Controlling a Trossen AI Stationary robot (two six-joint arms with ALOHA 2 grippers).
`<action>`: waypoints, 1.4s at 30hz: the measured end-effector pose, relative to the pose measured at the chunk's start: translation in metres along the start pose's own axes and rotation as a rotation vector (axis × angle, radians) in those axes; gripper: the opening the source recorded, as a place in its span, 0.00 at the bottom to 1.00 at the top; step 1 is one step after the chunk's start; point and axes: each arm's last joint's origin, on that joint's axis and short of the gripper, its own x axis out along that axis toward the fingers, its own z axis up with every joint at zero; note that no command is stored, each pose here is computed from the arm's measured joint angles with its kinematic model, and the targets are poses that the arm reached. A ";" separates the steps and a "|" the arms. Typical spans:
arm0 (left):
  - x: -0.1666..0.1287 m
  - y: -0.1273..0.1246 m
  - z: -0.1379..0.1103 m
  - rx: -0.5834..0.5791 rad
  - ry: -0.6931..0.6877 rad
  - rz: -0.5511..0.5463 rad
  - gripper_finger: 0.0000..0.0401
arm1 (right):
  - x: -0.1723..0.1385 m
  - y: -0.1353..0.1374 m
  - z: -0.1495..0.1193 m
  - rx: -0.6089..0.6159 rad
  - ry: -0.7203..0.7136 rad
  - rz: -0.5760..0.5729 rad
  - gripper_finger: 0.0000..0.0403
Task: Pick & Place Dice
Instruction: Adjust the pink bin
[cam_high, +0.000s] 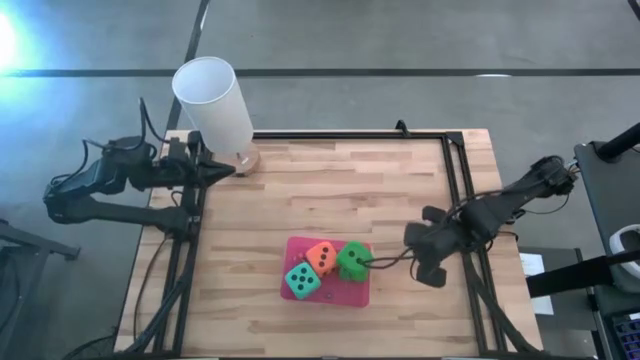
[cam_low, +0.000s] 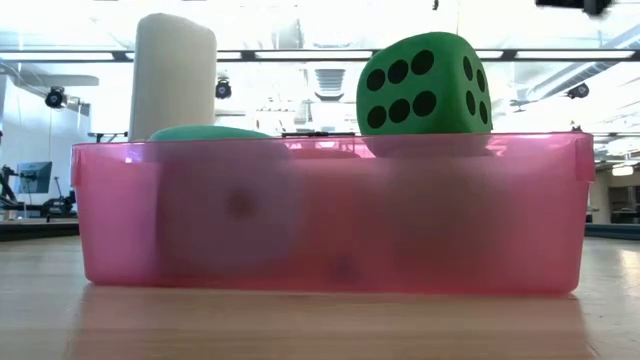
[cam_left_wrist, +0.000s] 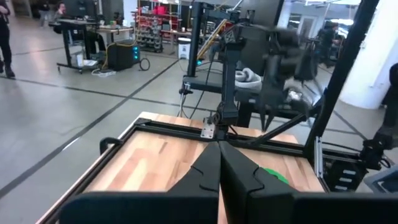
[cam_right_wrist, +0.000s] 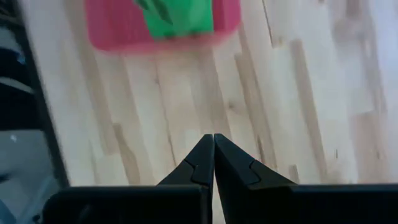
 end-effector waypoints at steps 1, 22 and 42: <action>0.000 0.000 0.000 -0.001 0.000 0.002 0.01 | 0.008 0.000 -0.004 -0.002 0.020 -0.003 0.02; 0.000 0.002 0.001 -0.027 -0.014 0.072 0.01 | 0.137 0.001 -0.032 -0.128 -0.102 0.229 0.02; -0.001 0.006 0.001 -0.094 -0.038 0.202 0.01 | 0.194 -0.014 -0.057 -0.603 -0.462 0.131 0.02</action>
